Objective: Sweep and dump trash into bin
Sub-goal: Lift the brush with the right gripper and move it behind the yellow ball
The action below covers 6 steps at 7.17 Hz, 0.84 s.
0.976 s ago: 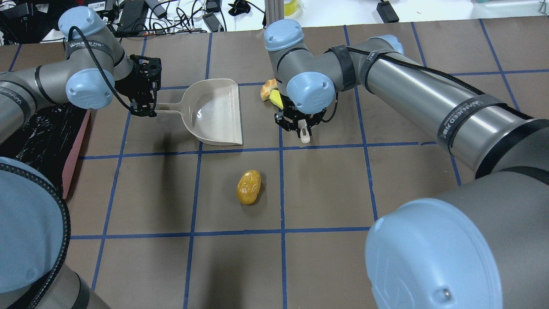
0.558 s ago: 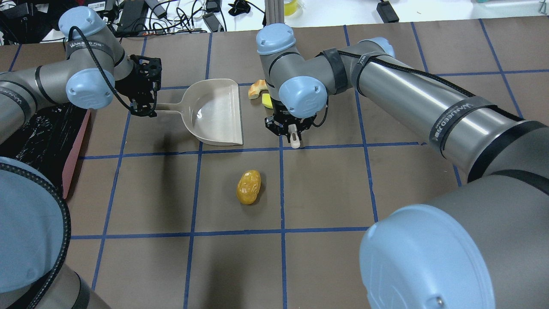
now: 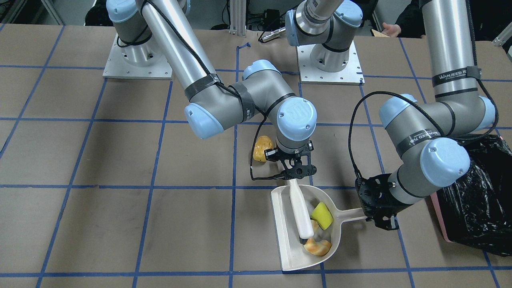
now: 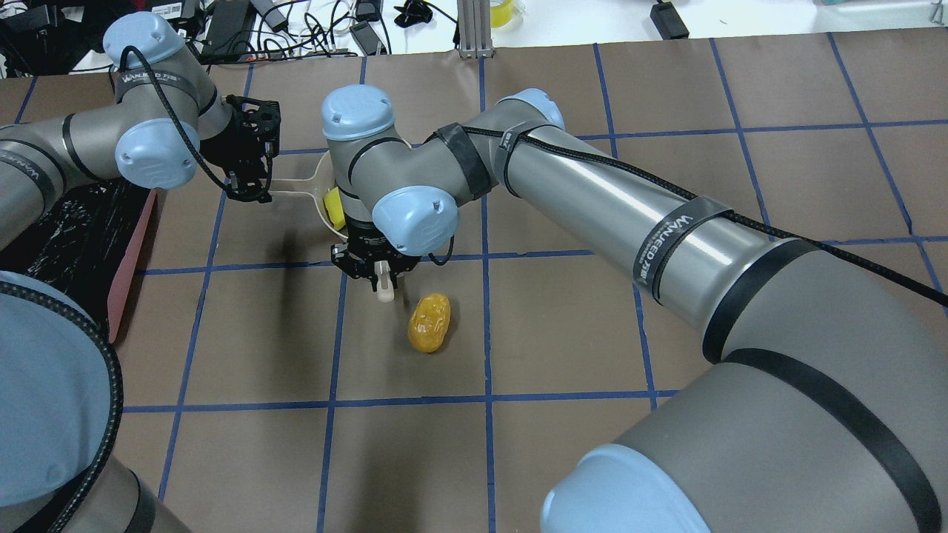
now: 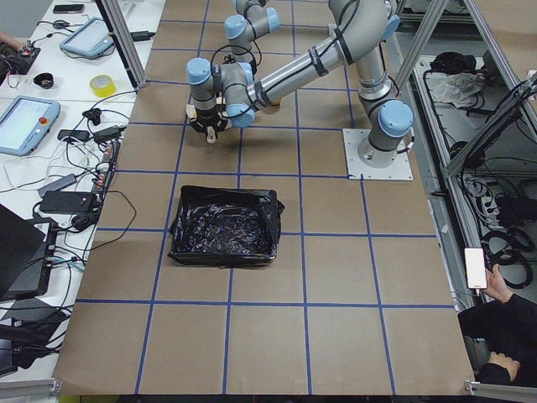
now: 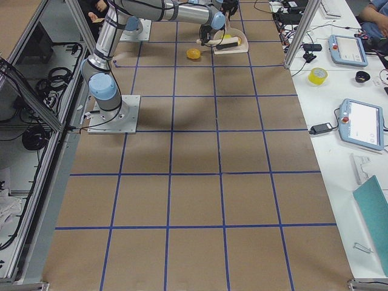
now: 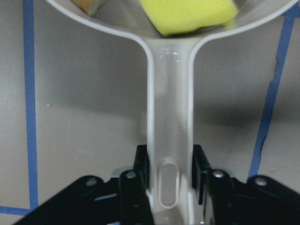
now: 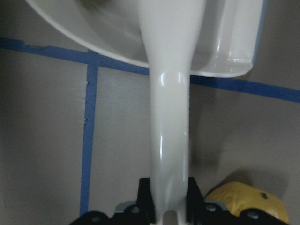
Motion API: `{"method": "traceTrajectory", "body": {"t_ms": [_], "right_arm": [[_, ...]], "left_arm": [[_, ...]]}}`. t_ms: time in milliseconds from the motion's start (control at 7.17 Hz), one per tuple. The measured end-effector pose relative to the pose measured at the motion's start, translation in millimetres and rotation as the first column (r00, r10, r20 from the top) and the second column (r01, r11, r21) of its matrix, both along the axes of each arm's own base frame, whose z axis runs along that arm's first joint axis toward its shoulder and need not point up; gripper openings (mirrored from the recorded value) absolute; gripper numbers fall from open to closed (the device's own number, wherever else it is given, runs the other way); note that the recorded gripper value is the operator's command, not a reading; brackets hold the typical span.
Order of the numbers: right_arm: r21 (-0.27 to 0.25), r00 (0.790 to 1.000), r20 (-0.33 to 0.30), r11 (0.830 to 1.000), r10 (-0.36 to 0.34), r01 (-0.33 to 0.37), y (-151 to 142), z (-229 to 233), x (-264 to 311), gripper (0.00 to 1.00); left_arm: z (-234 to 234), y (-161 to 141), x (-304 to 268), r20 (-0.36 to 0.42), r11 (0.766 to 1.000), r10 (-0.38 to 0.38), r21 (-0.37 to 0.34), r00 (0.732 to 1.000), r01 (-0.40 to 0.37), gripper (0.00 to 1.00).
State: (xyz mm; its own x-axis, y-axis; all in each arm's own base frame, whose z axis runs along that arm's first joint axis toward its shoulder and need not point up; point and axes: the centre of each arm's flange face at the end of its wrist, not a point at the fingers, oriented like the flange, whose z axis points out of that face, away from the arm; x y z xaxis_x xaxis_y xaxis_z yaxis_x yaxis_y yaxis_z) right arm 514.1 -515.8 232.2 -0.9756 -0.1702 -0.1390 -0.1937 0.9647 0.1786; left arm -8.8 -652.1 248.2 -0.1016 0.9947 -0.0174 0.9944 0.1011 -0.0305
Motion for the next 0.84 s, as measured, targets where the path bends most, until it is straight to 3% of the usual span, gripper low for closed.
{"method": "traceTrajectory", "body": {"t_ms": [139,418,697,836], "right_arm": [[-0.007,1.000,-0.007,1.000,0.000,0.000,0.2,10.4,-2.3,0.08],[-0.031,0.996,-0.078,0.999,-0.036,0.034,-13.7,48.5,-43.7,0.08],[-0.008,0.983,-0.149,0.994,-0.109,0.109,-18.8,94.7,-109.4,0.08],[0.010,0.971,-0.201,0.991,-0.129,0.134,-6.1,105.7,-135.6,0.07]], "left_arm": [[3.1,3.2,1.2,0.001,1.000,-0.016,-0.002,1.000,0.016,0.00],[7.4,18.6,5.7,0.018,0.997,-0.076,0.007,0.997,0.075,0.00],[16.6,40.6,12.7,0.073,0.994,-0.106,0.029,0.992,0.104,0.00],[19.8,59.9,17.2,0.089,0.993,-0.116,0.046,0.989,0.112,0.00]]}}
